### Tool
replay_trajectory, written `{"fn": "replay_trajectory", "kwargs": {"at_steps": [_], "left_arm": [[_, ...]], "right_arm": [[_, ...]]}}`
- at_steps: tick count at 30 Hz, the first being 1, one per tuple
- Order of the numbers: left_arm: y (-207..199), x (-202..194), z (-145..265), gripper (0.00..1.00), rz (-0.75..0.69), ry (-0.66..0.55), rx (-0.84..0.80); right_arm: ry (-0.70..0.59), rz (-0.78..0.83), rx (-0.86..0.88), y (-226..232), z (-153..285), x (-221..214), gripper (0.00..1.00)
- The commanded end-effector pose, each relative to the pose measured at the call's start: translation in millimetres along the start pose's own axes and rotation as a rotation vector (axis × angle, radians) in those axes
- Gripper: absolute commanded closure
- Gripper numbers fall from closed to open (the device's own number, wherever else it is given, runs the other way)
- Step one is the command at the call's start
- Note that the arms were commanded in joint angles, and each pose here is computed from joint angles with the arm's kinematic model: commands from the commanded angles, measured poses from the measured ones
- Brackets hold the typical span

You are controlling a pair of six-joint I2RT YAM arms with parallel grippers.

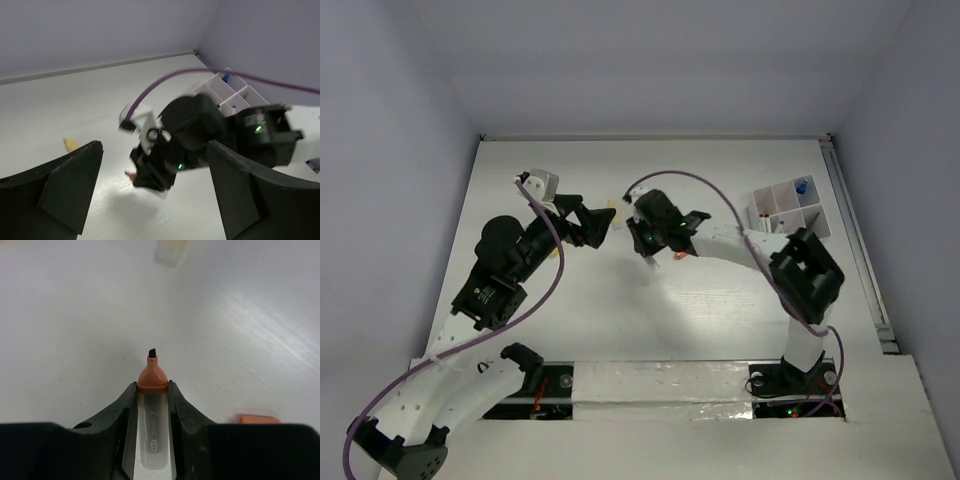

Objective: Sort the stationery into containers
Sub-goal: Pick up the pen from the center of the board.

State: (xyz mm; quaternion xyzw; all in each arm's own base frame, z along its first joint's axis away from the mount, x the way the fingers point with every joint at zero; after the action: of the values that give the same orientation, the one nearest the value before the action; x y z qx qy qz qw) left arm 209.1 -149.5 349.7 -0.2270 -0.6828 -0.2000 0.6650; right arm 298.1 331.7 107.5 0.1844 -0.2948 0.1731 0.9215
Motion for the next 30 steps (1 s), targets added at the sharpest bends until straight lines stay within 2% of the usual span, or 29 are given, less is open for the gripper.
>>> {"fn": "replay_trajectory", "kwargs": {"at_steps": [1,5,10,15,22,30], "left_arm": [[-11.5,16.1,-3.8,0.19,-0.016,-0.063,-0.099],[-18.0,8.3,-11.4,0.23,-0.011,-0.035,-0.158],[-24.8,-4.5,-23.0,0.23,0.007,0.019,-0.222],[-26.2,-10.7,-28.2,0.22,0.015,0.039,-0.237],[-27.1,-19.6,-35.3,0.23,0.030,0.071,-0.248],[-18.3,-28.4,-43.0,0.23,0.030,0.108,-0.180]], "right_arm": [[-0.395,-0.191,0.119,2.7,76.7,89.7,1.00],[-0.604,-0.237,0.271,21.5,133.8,125.4,1.00],[-0.728,-0.316,0.443,37.7,174.5,139.6,1.00],[-0.742,-0.336,0.550,56.0,184.1,140.8,1.00],[-0.742,-0.339,0.616,72.4,188.6,138.2,1.00],[-0.758,-0.329,0.709,94.0,199.4,133.4,1.00]]}}
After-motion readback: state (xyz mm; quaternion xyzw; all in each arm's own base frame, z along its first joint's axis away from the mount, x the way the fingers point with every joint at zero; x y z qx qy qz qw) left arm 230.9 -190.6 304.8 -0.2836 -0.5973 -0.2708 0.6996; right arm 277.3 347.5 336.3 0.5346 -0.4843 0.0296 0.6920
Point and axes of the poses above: each gripper's point midway between its finger pads, its own z axis back along the fingers, its own y axis along the line the jaws close on, x = y × z, the point moved 5 cm from there along z, back along the fingers, and after that the axes turned 15 degrees about -z, right-handed, at the moved point
